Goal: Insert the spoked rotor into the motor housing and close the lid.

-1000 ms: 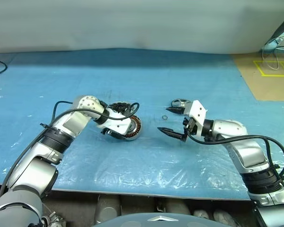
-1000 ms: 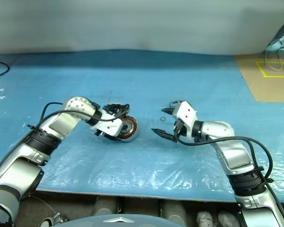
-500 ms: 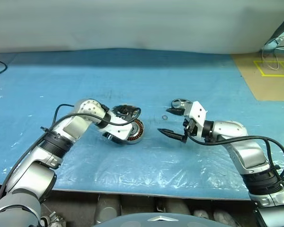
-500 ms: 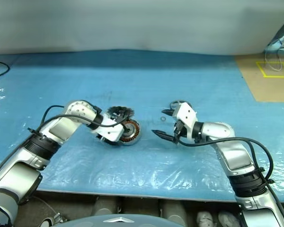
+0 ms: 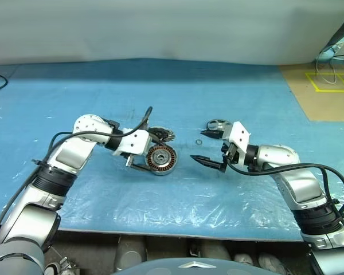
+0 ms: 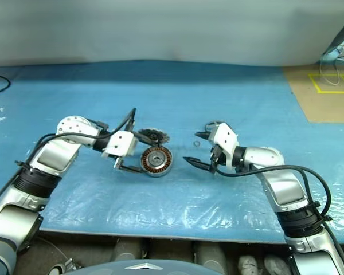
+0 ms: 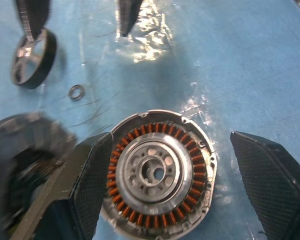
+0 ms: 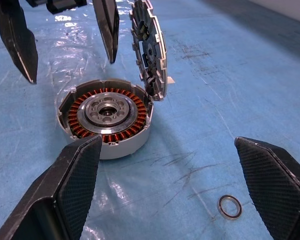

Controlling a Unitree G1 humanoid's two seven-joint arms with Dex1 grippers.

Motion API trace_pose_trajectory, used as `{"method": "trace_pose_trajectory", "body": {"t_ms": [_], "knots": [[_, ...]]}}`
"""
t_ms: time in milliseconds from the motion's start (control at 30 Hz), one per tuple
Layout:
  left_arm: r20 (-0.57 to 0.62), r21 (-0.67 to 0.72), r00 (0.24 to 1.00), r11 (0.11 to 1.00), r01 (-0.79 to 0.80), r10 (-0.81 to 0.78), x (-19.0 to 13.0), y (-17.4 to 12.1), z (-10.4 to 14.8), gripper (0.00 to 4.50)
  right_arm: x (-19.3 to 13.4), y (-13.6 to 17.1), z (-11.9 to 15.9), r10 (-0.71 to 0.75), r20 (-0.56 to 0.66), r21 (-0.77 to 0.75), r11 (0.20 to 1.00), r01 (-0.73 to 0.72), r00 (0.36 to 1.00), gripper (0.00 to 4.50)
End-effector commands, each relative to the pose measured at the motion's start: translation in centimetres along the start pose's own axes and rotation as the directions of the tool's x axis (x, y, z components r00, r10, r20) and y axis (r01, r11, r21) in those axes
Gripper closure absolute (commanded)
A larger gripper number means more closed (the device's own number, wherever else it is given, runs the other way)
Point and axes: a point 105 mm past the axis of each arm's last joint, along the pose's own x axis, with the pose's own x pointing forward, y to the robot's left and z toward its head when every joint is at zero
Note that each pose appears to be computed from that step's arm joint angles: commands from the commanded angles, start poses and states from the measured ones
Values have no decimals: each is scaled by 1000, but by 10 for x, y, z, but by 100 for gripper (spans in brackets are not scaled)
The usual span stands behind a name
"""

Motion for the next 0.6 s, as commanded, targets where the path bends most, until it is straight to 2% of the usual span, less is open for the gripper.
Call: {"method": "trace_pose_trajectory", "body": {"t_ms": [33,200,433,600], "knots": [[87,-66,988,990,-124,130,-8,4,12,55,2,-11,1,-60,15,-22,998,60,998,0],[64,-196,972,958,-209,225,-8,-15,-14,55,9,-13,-14,-85,-12,-7,996,85,996,0],[154,-375,914,878,-297,375,2,-25,-10,55,16,-28,-28,-145,-19,34,989,145,989,0],[165,-462,890,831,-310,424,7,-25,-14,55,20,-35,-41,-176,-38,62,982,178,984,0]]}}
